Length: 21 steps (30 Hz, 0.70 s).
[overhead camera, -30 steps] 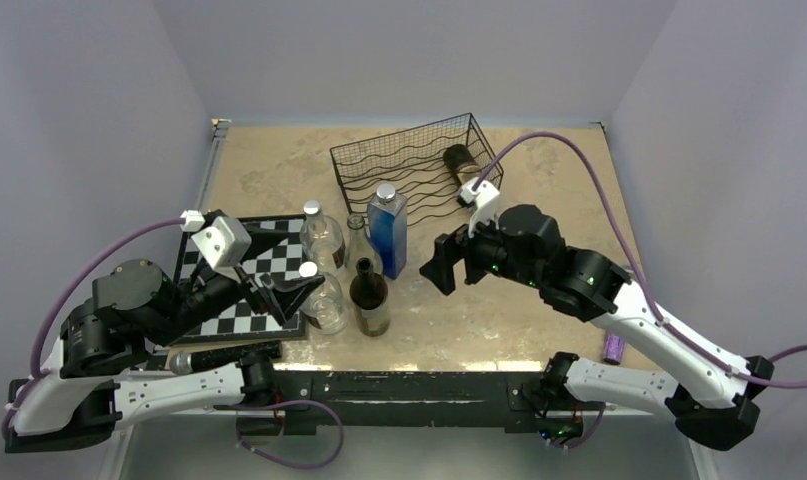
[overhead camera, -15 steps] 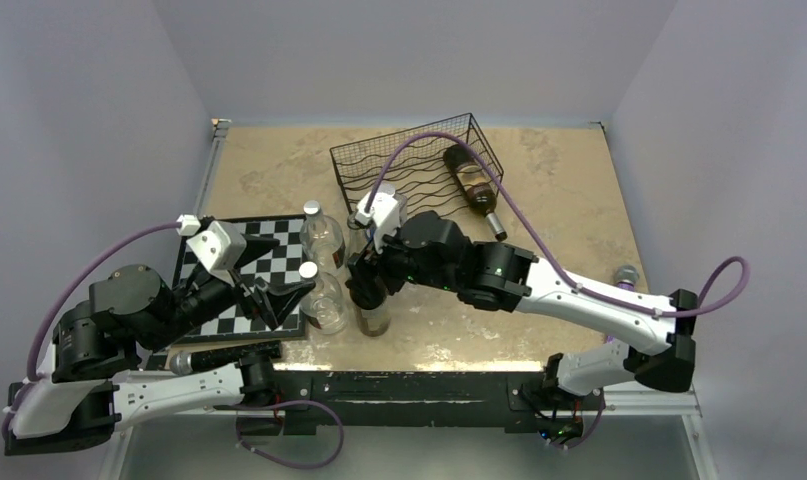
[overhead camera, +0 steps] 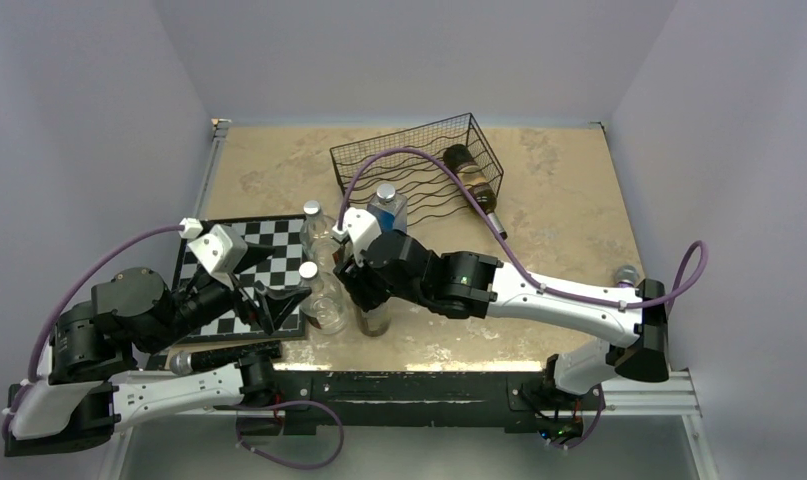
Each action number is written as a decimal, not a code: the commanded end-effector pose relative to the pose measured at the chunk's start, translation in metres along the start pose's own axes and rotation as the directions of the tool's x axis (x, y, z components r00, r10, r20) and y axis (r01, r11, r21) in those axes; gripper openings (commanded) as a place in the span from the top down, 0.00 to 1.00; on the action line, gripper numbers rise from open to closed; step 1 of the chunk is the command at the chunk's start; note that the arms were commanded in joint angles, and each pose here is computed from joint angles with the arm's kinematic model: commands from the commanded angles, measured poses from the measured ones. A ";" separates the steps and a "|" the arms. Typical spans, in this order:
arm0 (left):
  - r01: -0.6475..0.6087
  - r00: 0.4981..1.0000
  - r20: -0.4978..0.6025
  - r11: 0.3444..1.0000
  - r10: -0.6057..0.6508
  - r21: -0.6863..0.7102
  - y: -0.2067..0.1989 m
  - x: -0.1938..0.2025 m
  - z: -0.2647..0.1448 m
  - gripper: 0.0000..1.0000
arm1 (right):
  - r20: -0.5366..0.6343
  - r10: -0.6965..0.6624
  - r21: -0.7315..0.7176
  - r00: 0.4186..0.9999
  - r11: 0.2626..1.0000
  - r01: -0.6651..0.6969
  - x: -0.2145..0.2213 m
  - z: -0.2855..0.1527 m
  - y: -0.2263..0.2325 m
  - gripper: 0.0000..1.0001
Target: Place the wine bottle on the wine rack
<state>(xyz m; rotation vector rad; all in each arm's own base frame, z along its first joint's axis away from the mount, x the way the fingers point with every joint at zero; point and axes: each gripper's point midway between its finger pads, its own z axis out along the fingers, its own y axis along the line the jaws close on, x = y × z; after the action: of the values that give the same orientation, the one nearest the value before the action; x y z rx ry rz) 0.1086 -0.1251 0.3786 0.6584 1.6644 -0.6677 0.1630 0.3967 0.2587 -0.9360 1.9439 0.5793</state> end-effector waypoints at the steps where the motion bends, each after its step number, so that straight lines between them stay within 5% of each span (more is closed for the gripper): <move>1: 0.014 1.000 -0.010 1.000 -0.014 0.003 -0.002 -0.002 0.000 0.01 | 0.063 0.054 0.052 0.997 0.997 -0.057 -0.020 -0.008 -0.006 0.44; 4: 0.012 1.000 -0.016 1.000 -0.012 0.015 -0.004 0.001 0.001 0.01 | 0.069 0.061 0.061 0.996 0.996 -0.065 -0.019 -0.009 -0.007 0.62; 8: 0.005 1.000 -0.009 0.999 -0.005 0.036 -0.009 0.004 0.008 0.01 | 0.073 0.064 0.081 0.995 0.994 -0.070 -0.018 -0.012 -0.012 0.98; 16: -0.046 0.998 -0.038 0.997 0.048 0.056 -0.019 0.016 0.034 0.01 | 0.124 0.082 0.102 0.989 0.990 -0.095 -0.028 -0.047 -0.027 1.00; 21: 0.013 0.999 0.047 0.976 -0.024 0.218 -0.056 0.026 0.056 0.01 | 0.160 0.122 0.091 0.980 0.986 -0.137 -0.034 -0.090 -0.040 1.00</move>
<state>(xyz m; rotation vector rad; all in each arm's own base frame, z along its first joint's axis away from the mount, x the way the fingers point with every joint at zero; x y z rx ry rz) 0.1101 -0.1678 0.3406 0.7666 1.6930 -0.6999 0.1597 0.3512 0.2668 -0.8541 1.9882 0.4997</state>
